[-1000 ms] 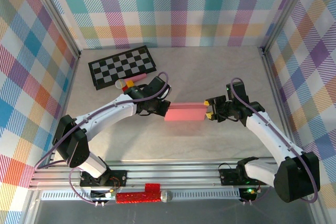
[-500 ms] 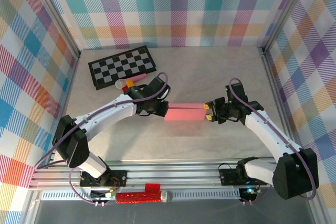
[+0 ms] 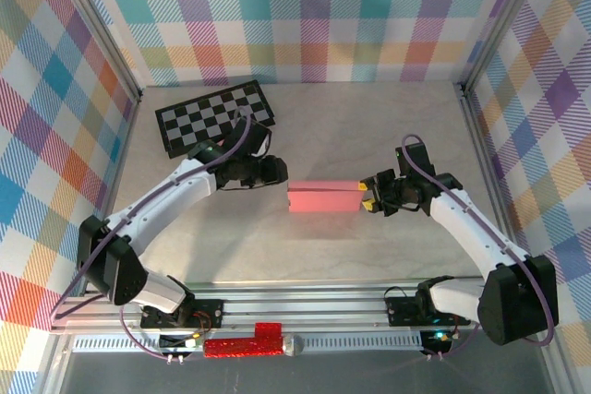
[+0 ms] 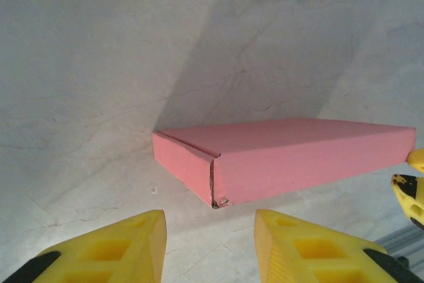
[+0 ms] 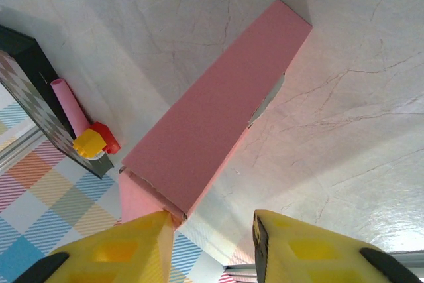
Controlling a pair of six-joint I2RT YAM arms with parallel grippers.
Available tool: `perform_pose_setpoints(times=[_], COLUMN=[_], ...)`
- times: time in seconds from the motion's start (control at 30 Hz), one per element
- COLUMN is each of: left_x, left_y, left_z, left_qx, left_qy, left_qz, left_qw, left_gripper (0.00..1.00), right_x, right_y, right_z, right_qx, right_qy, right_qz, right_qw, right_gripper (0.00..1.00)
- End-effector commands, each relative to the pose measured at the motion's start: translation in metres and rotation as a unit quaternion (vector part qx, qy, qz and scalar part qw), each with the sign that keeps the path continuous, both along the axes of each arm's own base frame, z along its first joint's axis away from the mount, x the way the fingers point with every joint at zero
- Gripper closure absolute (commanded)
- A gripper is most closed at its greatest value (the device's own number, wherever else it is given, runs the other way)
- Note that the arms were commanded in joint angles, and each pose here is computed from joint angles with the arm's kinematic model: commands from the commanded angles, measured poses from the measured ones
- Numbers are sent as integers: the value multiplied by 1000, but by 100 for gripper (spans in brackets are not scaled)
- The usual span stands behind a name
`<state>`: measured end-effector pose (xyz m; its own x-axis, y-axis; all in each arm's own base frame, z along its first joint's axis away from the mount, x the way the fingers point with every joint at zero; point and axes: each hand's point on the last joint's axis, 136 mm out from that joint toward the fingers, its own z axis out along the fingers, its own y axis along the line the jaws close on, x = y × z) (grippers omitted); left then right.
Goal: Fold the paper box
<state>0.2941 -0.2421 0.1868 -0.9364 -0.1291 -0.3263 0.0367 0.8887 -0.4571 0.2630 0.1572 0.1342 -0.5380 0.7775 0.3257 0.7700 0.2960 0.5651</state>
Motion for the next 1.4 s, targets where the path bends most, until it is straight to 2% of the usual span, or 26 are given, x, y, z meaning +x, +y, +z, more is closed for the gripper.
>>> perform_pose_setpoints(times=[0.0,0.3,0.53,0.77,1.0,1.13,1.37], left_x=[-3,2,-6,-14,-15,-20,-52], left_y=[-16,-18,-13,-5,-3,-6,-11], left_z=[-7,-30,-45,-68,-65,-55,-51], left_qx=[-32,-30,-19,3,8,4,-15], left_qy=[40,52,64,79,72,52,11], left_qz=[0,2,-1,-7,-13,-32,-74], left_qw=[999,998,998,997,997,998,997], left_gripper=[62,66,76,79,81,82,82], right_x=[-21,-22,-21,-23,-23,-29,-69], right_y=[-12,-12,-12,-12,-12,-12,-16], right_z=[-28,-28,-29,-32,-29,-17,-6], right_qx=[-40,-40,-41,-42,-48,-59,-73], right_qy=[67,69,72,80,80,72,48], right_qz=[1,2,1,4,13,57,169], right_qw=[997,997,997,996,996,994,982], right_gripper=[63,63,63,63,63,63,65])
